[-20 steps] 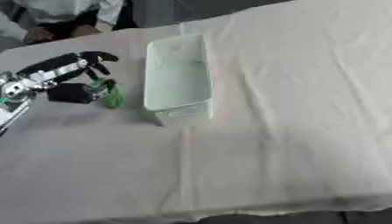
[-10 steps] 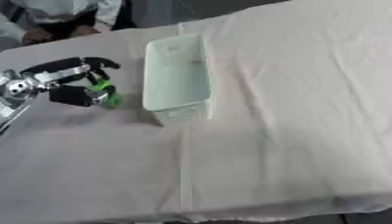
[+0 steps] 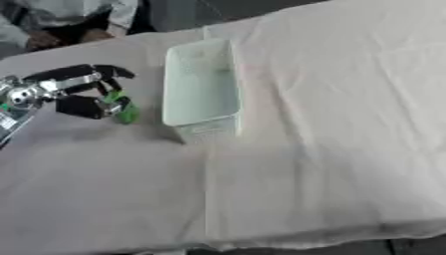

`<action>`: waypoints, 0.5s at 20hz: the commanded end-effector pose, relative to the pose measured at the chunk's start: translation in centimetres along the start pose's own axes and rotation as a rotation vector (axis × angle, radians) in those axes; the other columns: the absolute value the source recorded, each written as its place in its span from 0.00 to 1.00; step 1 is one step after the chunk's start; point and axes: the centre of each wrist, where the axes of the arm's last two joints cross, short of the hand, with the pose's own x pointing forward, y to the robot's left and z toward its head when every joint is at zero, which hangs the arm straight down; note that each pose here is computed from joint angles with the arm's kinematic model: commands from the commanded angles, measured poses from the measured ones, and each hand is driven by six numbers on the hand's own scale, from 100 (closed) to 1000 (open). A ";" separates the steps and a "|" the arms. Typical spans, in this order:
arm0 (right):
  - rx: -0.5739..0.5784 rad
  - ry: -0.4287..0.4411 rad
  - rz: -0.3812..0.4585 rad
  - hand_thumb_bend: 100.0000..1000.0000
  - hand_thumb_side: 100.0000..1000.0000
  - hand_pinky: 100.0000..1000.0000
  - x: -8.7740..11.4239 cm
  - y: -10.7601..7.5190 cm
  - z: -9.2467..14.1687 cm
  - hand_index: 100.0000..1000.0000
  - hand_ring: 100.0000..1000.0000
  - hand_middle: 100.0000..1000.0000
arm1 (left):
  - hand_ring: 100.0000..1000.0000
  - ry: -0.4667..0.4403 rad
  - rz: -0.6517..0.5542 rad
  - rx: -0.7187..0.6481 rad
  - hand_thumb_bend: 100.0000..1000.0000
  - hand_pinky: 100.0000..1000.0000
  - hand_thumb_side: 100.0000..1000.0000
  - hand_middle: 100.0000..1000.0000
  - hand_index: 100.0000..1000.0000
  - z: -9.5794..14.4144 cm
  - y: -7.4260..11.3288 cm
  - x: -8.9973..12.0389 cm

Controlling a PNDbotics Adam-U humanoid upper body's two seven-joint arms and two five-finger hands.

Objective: Pick up objects on the table and place them in the box.

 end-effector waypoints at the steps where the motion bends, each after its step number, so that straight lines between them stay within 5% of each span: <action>1: 0.080 -0.051 0.035 0.00 0.52 0.64 0.5 -0.6 -0.8 0.88 0.76 0.83 | 0.79 -0.013 -0.037 0.037 0.71 0.72 0.55 0.99 1.00 0.8 2.6 0.9; 6: 0.082 -0.051 0.035 0.00 0.52 0.64 0.5 -0.6 -0.8 0.88 0.76 0.83 | 0.81 -0.020 -0.060 0.053 0.71 0.73 0.54 1.00 1.00 1.3 3.8 2.0; 10: 0.083 -0.051 0.034 0.00 0.52 0.64 0.5 -0.6 -0.8 0.88 0.76 0.83 | 0.92 0.005 -0.088 0.048 0.75 0.81 0.53 1.00 1.00 1.4 4.1 1.9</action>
